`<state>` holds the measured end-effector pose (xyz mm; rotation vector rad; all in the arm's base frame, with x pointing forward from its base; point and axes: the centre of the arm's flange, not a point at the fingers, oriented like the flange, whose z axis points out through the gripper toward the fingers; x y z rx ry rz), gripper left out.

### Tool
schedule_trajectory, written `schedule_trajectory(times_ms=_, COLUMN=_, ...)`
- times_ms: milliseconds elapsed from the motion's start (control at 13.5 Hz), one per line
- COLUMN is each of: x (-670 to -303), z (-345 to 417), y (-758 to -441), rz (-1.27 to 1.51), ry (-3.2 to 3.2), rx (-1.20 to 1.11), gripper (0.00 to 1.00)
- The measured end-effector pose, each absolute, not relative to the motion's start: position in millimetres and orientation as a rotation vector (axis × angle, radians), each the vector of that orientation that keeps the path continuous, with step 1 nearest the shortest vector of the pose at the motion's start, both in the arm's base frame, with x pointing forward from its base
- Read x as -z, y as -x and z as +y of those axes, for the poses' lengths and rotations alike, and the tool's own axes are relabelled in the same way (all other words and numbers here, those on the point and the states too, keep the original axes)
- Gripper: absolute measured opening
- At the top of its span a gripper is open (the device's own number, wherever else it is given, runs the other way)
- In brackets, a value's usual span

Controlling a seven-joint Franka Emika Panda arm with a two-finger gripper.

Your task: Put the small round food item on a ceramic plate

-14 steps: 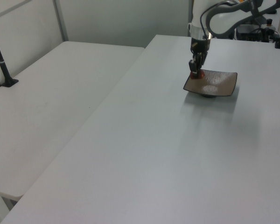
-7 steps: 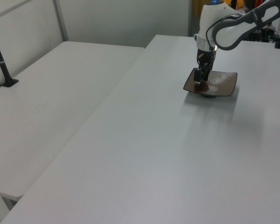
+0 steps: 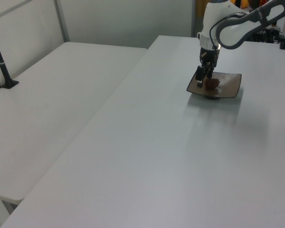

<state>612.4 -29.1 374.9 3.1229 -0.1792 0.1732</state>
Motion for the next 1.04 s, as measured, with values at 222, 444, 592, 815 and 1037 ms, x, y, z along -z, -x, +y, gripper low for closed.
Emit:
schedule_trajectory(times_ms=222, x=-409, z=-12, y=-595, rz=-0.126, ry=-3.123, rx=-0.038, gripper=1.00)
schedule_trajectory(times_ms=444, x=-445, z=21, y=-571, rz=-0.012, ry=-3.134, rx=0.073, gripper=1.00)
schedule_trajectory(times_ms=592, x=-470, z=44, y=-550, rz=0.085, ry=-3.128, rx=0.160, gripper=1.00)
schedule_trajectory(times_ms=815, x=-490, z=66, y=-545, rz=0.106, ry=-3.126, rx=0.141, gripper=1.00)
schedule_trajectory(times_ms=1037, x=-523, z=80, y=-553, rz=0.047, ry=-3.136, rx=0.030, gripper=1.00)
